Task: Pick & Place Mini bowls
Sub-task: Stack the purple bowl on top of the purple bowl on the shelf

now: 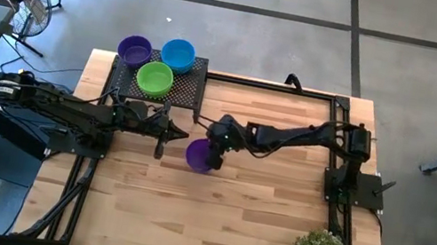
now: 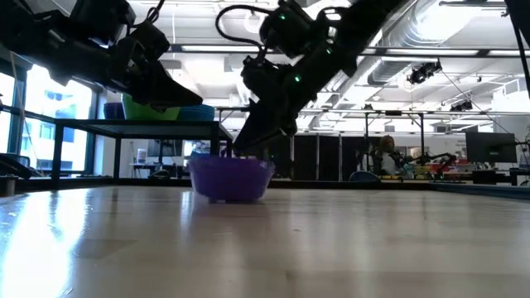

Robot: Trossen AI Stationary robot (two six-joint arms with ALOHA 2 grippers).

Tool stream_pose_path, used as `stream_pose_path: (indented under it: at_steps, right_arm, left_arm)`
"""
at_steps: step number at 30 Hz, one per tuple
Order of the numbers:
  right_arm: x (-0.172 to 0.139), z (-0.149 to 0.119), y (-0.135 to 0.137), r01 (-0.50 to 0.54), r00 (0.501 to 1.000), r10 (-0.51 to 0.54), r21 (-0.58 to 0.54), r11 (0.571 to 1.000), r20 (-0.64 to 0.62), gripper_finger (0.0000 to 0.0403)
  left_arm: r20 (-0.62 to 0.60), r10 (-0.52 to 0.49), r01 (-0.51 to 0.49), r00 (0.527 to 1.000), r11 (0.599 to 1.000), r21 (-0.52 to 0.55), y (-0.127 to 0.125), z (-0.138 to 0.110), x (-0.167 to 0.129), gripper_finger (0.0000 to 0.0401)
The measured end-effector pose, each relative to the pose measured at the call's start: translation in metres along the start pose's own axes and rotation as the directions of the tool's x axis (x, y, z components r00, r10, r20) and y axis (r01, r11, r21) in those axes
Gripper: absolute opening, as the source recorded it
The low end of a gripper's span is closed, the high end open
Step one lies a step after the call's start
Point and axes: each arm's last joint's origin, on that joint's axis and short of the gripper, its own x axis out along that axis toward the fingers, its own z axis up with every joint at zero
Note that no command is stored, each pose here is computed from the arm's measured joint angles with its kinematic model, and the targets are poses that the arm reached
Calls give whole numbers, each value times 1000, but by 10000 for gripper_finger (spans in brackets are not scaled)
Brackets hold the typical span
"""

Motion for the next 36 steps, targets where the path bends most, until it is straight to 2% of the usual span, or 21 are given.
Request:
stream_pose_path:
  at_steps: [2,4,9,13,17,20,27,29,34,36]
  right_arm:
    - [3,-10,1,-59,998,59,10,998,35,19]
    - [6,-20,-1,-102,993,99,39,994,70,6]
    - [8,-38,-5,-111,987,101,73,991,123,19]
    - [8,-46,-6,-111,985,101,70,991,141,4]
    - [7,-45,-6,-125,978,113,59,990,177,4]
    - [8,-48,-7,-119,982,110,51,992,155,6]
    - [3,-43,-5,-111,979,112,-18,994,171,3]
    - [-8,-36,-1,-104,975,112,-54,993,193,4]
    - [-34,-31,15,-25,988,53,-188,982,145,1]
    - [-40,-30,19,-25,988,57,-214,977,143,2]
  left_arm:
    - [-4,0,0,1000,1000,-1,0,0,0,0]
    - [-2,0,0,1000,1000,0,0,0,0,0]
    - [2,0,0,1000,1000,0,0,0,0,0]
    - [9,1,-1,1000,1000,0,0,1,0,0]
    - [10,1,-1,1000,1000,0,0,1,0,0]
    - [10,1,-1,1000,1000,0,0,1,0,0]
    - [10,-48,48,999,999,-2,-1,1,0,0]
    - [-3,-53,53,999,998,-21,-1,5,2,0]
    - [-87,-59,56,994,998,-38,-1,15,6,0]
    - [-109,-63,59,992,997,-41,-1,20,8,0]
